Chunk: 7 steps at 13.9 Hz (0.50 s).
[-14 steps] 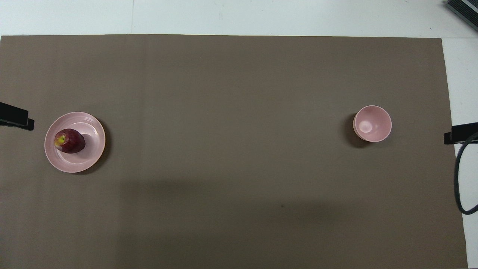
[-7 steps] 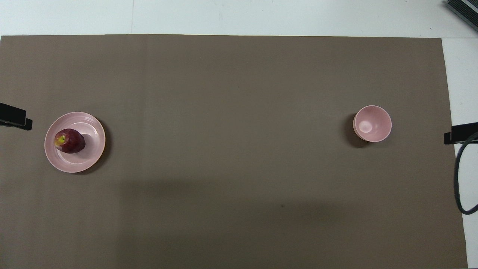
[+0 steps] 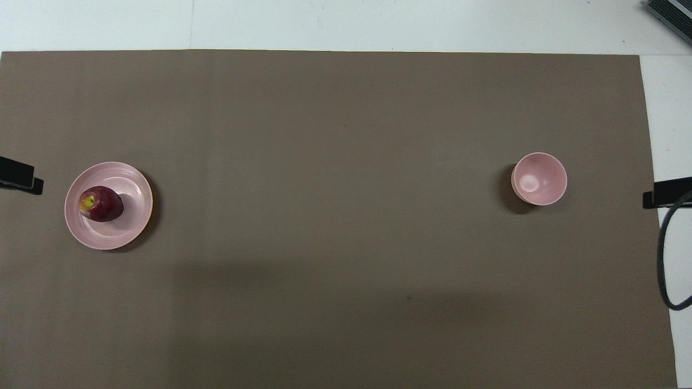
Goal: Move apple from plate to bowl
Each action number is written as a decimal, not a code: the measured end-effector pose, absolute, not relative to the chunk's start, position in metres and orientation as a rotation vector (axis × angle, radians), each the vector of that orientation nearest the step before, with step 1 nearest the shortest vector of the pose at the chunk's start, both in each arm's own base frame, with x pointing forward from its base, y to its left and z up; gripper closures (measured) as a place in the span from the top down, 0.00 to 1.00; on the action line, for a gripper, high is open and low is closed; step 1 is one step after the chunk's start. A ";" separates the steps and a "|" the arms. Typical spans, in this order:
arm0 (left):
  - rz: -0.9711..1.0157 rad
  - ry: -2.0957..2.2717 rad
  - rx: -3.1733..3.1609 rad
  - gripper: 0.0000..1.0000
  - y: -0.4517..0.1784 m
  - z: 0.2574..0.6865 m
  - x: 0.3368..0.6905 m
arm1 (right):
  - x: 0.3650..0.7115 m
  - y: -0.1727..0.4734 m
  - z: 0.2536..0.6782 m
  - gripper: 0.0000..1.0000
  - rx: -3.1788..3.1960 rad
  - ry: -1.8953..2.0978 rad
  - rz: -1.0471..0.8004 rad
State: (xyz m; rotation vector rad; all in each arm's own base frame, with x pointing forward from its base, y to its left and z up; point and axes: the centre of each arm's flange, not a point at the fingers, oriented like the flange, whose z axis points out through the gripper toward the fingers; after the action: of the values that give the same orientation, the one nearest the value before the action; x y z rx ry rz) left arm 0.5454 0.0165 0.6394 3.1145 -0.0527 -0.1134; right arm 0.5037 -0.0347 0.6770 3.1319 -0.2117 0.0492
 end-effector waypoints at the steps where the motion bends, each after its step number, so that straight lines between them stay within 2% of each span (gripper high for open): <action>1: -0.137 -0.069 3.111 1.00 0.020 0.631 0.545 | 0.504 -0.035 0.677 1.00 3.132 -0.212 0.049; 7: -0.137 -0.141 3.100 1.00 0.058 0.561 0.552 | 0.504 -0.035 0.677 1.00 3.132 -0.212 0.049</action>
State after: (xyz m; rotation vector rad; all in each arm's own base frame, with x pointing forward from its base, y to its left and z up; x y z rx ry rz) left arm 0.5521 0.0575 0.5609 3.1000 -0.1415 -0.1371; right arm 0.5037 -0.0346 0.6769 3.1319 -0.2117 0.0492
